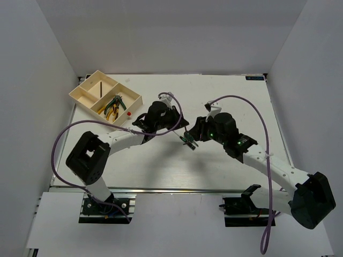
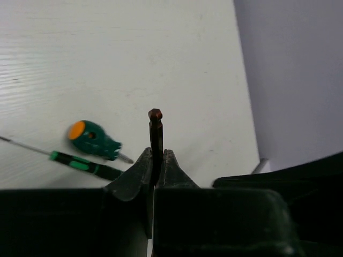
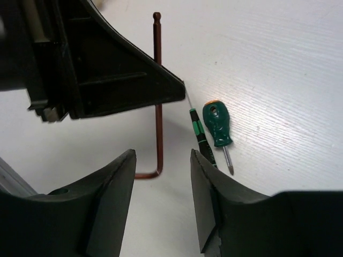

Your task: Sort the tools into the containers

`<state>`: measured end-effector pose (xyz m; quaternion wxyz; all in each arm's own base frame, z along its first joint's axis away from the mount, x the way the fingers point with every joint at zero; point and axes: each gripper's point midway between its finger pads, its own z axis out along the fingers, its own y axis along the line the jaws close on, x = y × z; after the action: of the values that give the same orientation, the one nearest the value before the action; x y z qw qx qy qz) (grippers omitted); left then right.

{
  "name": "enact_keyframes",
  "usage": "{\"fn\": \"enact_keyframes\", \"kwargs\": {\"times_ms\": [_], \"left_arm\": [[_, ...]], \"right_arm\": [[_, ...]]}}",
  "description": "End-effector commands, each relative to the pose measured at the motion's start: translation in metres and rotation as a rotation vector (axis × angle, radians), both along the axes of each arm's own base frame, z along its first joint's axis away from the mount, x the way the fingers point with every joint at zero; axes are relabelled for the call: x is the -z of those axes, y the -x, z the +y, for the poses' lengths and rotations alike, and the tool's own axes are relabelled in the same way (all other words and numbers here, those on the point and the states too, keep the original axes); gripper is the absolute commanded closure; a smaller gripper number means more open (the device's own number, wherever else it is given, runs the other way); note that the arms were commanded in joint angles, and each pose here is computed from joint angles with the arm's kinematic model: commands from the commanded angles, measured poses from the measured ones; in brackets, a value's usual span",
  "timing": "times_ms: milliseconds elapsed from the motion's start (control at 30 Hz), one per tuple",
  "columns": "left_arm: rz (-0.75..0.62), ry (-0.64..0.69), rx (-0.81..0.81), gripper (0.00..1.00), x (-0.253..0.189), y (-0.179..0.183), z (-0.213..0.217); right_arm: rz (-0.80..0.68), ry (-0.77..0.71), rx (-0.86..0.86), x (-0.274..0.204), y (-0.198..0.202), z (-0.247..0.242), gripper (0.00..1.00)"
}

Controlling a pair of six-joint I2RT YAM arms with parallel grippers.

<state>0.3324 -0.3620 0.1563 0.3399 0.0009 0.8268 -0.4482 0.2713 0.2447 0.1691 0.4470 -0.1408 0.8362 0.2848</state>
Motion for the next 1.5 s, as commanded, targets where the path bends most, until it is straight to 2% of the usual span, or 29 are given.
{"fn": "enact_keyframes", "kwargs": {"times_ms": [0, 133, 533, 700, 733, 867, 1033, 1167, 1467], "left_arm": [[-0.094, -0.085, -0.078, 1.0, -0.028, -0.029, 0.024], [-0.114, -0.113, -0.153, 1.0, -0.038, -0.059, 0.052], [-0.233, -0.201, -0.399, 1.0, -0.088, -0.158, 0.178], [-0.264, -0.31, -0.514, 1.0, -0.095, -0.199, 0.241], [-0.284, -0.326, -0.537, 1.0, -0.109, -0.207, 0.251], [-0.336, -0.47, -0.661, 1.0, -0.119, -0.237, 0.306], [-0.398, -0.556, -0.768, 1.0, -0.142, -0.26, 0.363], [-0.399, -0.581, -0.821, 1.0, -0.141, -0.277, 0.399], [-0.357, -0.627, -0.919, 1.0, -0.115, -0.298, 0.455]], "right_arm": [[-0.081, -0.005, 0.057, -0.02, -0.007, -0.012, 0.48], [-0.072, 0.036, 0.087, -0.012, 0.0, -0.026, 0.46], [-0.054, 0.109, 0.109, 0.014, 0.016, -0.049, 0.44], [-0.043, 0.149, 0.117, 0.028, 0.015, -0.054, 0.44], [-0.039, 0.149, 0.114, 0.029, 0.016, -0.054, 0.43], [-0.038, 0.166, 0.118, 0.039, 0.016, -0.057, 0.43], [-0.011, 0.183, 0.118, 0.051, 0.021, -0.06, 0.43], [-0.005, 0.188, 0.119, 0.058, 0.025, -0.064, 0.43], [-0.007, 0.203, 0.108, 0.066, 0.023, -0.062, 0.41]]}}
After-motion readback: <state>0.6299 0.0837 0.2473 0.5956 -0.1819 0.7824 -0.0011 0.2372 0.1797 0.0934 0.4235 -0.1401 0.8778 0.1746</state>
